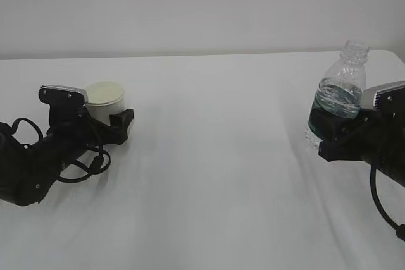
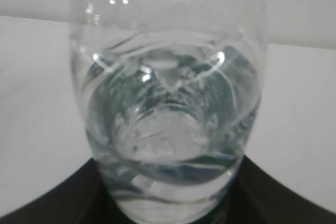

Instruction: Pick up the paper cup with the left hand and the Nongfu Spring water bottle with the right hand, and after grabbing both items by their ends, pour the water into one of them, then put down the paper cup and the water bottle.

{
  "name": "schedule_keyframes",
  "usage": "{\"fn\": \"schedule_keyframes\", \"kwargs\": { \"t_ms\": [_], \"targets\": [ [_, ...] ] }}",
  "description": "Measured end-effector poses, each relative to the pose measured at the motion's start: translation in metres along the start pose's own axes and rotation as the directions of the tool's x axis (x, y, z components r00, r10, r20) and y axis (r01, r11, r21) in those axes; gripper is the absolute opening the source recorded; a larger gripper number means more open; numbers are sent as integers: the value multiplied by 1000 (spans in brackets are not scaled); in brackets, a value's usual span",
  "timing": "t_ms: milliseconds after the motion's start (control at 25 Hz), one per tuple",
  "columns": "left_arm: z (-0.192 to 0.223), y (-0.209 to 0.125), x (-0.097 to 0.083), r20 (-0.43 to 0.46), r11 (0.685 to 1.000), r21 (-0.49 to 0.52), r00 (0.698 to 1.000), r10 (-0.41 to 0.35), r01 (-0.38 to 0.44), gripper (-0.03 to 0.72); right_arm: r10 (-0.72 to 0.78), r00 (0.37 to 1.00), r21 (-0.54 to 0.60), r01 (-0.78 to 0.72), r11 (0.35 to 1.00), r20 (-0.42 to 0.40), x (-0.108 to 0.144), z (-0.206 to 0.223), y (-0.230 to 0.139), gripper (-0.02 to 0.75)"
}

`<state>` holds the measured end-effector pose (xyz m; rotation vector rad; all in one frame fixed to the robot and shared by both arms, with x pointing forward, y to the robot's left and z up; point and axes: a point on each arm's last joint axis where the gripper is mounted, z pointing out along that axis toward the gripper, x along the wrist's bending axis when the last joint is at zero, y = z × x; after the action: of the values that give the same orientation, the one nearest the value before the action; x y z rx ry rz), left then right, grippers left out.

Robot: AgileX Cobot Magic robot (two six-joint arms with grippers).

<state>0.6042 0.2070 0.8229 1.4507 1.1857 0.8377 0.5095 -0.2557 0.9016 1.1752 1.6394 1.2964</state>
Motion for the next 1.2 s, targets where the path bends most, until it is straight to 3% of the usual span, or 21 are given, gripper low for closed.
{"fn": "schedule_keyframes", "kwargs": {
  "t_ms": [200, 400, 880, 1200],
  "targets": [
    [1, -2, 0, 0, 1000, 5, 1000, 0, 0, 640, 0, 1000, 0, 0, 1000, 0, 0, 0, 0, 375],
    [1, -2, 0, -1, 1000, 2, 1000, 0, 0, 563, 0, 1000, 0, 0, 1000, 0, 0, 0, 0, 375],
    [1, -2, 0, 1, 1000, 3, 1000, 0, 0, 498, 0, 1000, 0, 0, 1000, 0, 0, 0, 0, 375],
    [0, 29, -3, 15, 997, -77, 1000, 9, -7, 488, 0, 1000, 0, 0, 1000, 0, 0, 0, 0, 375]
  ]
}}
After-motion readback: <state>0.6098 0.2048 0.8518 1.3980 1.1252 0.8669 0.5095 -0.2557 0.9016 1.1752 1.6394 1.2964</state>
